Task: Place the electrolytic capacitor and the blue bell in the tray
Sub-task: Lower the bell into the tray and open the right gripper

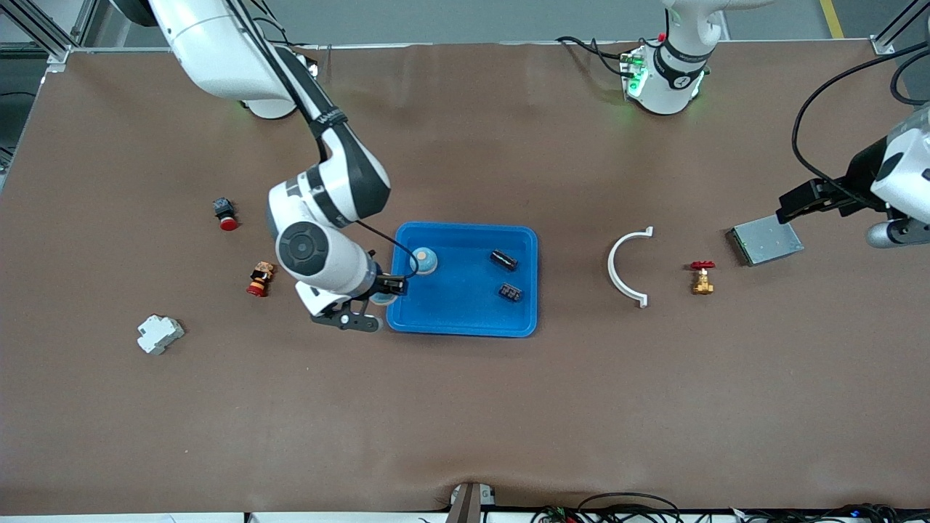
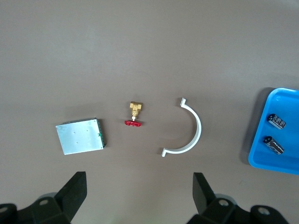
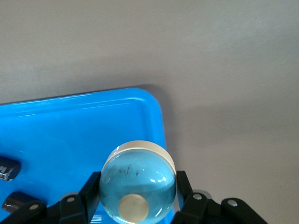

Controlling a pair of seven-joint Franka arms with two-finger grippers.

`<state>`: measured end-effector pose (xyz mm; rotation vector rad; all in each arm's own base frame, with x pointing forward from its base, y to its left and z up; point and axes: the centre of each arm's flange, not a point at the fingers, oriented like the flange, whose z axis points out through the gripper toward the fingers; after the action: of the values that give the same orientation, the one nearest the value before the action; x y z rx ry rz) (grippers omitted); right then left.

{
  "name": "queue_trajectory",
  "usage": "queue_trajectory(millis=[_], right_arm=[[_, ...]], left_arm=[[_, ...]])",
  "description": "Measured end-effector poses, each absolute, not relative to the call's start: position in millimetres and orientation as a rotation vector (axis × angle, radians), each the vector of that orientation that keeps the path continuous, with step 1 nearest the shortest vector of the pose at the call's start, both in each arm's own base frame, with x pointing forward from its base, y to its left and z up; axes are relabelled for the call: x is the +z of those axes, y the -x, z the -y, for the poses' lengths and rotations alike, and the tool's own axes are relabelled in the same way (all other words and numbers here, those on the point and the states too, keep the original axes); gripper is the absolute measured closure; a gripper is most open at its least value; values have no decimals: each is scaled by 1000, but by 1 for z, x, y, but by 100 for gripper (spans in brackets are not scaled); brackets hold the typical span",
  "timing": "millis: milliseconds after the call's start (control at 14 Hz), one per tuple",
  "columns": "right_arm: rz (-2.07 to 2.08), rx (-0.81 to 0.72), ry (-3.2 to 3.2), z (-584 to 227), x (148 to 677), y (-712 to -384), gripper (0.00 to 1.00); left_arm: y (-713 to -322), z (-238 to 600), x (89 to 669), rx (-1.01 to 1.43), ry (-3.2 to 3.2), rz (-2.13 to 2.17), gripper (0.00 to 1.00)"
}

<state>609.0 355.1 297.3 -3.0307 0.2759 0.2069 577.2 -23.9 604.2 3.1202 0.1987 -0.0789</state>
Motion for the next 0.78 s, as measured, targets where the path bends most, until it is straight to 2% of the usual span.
queue_trajectory(millis=[285,783], right_arm=[[-273,180,3029,-372,271,-608,31],[-275,176,3035,-377,228,-607,31]], left_arm=[[-573,-10,609,-124,-3114,-289,0],[-539,13,649,-170,-3127,-227,0]])
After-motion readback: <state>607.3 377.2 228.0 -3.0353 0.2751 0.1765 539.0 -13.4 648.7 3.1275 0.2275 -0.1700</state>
